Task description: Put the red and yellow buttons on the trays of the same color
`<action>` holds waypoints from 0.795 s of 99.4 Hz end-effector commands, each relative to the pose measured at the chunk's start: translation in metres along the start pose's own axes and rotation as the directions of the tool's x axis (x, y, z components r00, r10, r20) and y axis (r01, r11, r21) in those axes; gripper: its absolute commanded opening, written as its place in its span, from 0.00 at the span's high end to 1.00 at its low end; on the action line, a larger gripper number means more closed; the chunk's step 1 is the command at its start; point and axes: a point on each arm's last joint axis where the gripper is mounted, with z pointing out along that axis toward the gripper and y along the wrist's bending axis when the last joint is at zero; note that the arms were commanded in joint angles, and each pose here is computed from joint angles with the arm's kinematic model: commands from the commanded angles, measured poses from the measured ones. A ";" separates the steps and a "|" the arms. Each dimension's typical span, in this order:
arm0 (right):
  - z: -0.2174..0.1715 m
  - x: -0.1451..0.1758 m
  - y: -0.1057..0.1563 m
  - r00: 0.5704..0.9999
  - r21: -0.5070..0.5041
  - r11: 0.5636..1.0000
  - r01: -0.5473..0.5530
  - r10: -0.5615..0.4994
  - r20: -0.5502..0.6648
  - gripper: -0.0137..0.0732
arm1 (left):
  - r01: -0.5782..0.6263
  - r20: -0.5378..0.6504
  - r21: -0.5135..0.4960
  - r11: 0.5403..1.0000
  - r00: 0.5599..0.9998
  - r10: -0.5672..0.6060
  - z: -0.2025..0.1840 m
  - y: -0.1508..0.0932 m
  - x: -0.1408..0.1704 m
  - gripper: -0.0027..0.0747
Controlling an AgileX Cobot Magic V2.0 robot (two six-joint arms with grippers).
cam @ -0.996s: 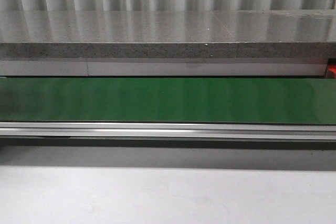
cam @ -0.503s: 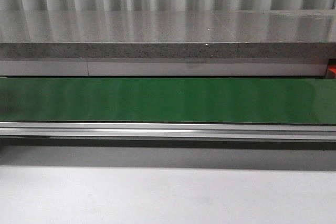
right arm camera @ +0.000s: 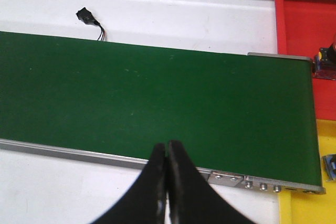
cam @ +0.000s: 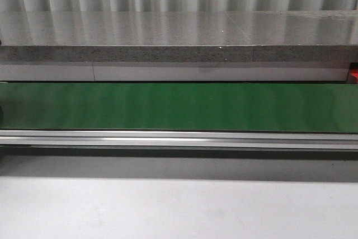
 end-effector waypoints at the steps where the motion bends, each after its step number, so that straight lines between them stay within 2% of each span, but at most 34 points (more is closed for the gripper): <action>1: -0.007 -0.011 0.000 0.996 0.007 1.000 0.009 -0.009 0.087 0.99 | 0.020 0.180 -0.016 1.000 0.984 -0.016 -0.039 -0.001 -0.019 0.13; 14: -0.007 -0.011 0.000 0.996 0.007 1.000 0.009 -0.009 0.087 0.99 | 0.128 0.231 -0.049 0.991 0.966 -0.114 -0.062 0.015 -0.017 0.14; 33: -0.007 -0.011 0.000 0.996 0.007 1.000 0.009 -0.009 0.087 0.99 | 0.322 0.216 -0.147 0.935 0.933 -0.287 -0.067 0.063 0.005 0.14; 48: -0.007 -0.011 0.000 0.996 0.007 1.000 0.009 -0.009 0.087 0.99 | 0.435 0.189 -0.245 0.866 0.898 -0.397 -0.053 0.101 0.043 0.14; 66: -0.007 -0.011 0.000 0.996 0.007 1.000 0.009 -0.009 0.087 0.99 | 0.590 0.174 -0.312 0.745 0.806 -0.565 -0.027 0.137 0.081 0.14; 79: -0.007 -0.011 0.000 0.996 0.007 1.000 0.009 -0.009 0.087 0.99 | 0.615 0.172 -0.337 0.712 0.784 -0.596 -0.012 0.155 0.090 0.14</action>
